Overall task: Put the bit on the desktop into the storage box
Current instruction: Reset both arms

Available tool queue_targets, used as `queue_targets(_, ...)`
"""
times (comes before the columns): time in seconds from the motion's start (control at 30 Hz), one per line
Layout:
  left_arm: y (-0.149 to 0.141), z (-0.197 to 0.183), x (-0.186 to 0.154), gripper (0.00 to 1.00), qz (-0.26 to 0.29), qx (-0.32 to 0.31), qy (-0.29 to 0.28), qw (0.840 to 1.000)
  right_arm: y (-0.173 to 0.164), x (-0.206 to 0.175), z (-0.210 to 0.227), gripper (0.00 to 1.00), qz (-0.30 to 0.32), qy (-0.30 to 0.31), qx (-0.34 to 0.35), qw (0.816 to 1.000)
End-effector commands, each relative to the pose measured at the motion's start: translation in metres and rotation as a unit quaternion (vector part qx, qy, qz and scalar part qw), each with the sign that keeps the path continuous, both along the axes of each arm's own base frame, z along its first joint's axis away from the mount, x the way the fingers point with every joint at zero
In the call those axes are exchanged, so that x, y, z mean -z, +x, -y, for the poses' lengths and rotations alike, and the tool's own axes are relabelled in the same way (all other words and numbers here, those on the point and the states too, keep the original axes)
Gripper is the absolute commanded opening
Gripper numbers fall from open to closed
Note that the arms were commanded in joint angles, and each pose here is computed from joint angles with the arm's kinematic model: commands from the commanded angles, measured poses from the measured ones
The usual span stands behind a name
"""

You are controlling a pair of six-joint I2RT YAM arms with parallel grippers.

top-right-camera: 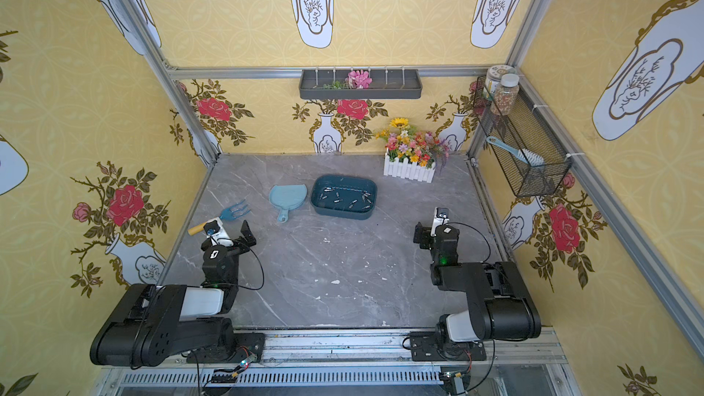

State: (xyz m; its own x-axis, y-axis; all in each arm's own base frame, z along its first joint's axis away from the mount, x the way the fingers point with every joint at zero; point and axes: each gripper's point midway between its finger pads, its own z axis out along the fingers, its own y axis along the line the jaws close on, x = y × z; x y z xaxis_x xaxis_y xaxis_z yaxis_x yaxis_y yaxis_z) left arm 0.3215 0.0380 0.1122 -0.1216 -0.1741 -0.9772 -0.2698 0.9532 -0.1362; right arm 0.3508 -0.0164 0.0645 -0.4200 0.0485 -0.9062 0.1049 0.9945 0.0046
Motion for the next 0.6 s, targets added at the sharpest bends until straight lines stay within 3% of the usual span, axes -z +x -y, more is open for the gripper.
queue_targets(0.0, 0.008, 0.009, -0.01, 1.0, 0.016, 0.039, -0.014, 0.999, 0.005, -0.012, 0.001, 0.97, 0.026, -0.002, 0.003, 1.0)
queue_targets(0.33, 0.01, 0.026, -0.007, 1.0, 0.01, 0.131, -0.036, 0.991, 0.005, -0.012, 0.001, 0.97, 0.027, -0.002, 0.002, 1.0)
queue_targets(0.57, 0.01, 0.024, -0.008, 1.0, 0.011, 0.125, -0.034, 0.991, 0.005, -0.013, 0.001, 0.97, 0.029, -0.002, 0.002, 1.0)
